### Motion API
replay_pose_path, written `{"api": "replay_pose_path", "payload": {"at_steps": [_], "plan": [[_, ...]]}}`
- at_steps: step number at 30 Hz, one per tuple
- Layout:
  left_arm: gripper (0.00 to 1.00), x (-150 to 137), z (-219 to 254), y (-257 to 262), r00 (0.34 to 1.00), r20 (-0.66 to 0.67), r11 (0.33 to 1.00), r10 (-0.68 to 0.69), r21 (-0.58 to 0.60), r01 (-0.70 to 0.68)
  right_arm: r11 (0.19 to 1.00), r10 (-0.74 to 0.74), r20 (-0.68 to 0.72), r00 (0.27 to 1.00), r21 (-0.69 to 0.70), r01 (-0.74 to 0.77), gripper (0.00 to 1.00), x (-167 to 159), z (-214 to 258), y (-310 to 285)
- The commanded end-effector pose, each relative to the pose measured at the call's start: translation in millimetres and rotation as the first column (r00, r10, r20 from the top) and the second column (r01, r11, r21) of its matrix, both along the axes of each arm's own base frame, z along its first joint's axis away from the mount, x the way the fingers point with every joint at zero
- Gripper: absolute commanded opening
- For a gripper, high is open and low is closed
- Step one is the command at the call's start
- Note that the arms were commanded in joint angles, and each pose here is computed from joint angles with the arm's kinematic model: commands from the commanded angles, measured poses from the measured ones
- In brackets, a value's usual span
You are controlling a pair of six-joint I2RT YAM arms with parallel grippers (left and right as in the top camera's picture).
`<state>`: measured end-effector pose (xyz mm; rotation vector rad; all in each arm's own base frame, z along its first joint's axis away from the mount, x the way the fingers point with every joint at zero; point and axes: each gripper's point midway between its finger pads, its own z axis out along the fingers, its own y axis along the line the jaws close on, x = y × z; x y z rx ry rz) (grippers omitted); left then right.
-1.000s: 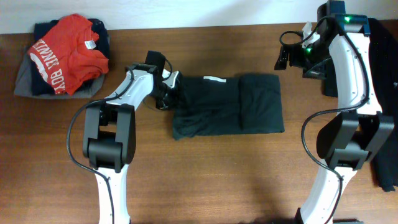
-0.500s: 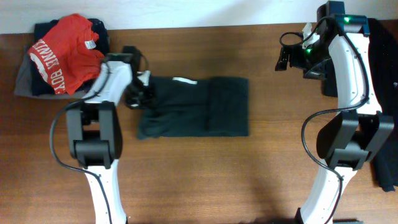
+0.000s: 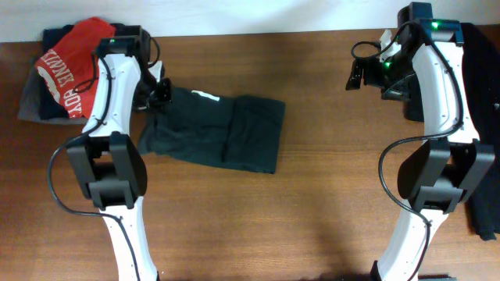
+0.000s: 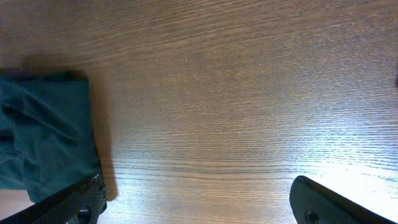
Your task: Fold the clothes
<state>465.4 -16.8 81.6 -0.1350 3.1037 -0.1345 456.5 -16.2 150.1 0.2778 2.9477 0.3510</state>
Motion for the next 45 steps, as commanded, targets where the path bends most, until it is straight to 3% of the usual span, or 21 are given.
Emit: {"api": "replay_pose_path", "payload": {"at_steps": [1, 25, 45], "plan": [[0.0, 3, 16, -27, 0.996, 0.026, 0.996, -0.083, 0.021, 0.083, 1.0, -0.002, -0.044, 0.999, -0.01, 0.001, 0.99, 0, -19, -2], [0.03, -46, 31, -207, 0.878, 0.061, 0.88, -0.475, 0.067, 0.471, 1.0, -0.004, -0.135, 0.991, 0.006, 0.005, 0.99, -11, -73, 0], [0.11, -49, 31, -249, 0.833, 0.131, 0.843, -0.538, 0.068, 0.534, 1.0, -0.001, -0.135, 0.991, 0.017, 0.004, 0.99, -12, -73, 2]]}}
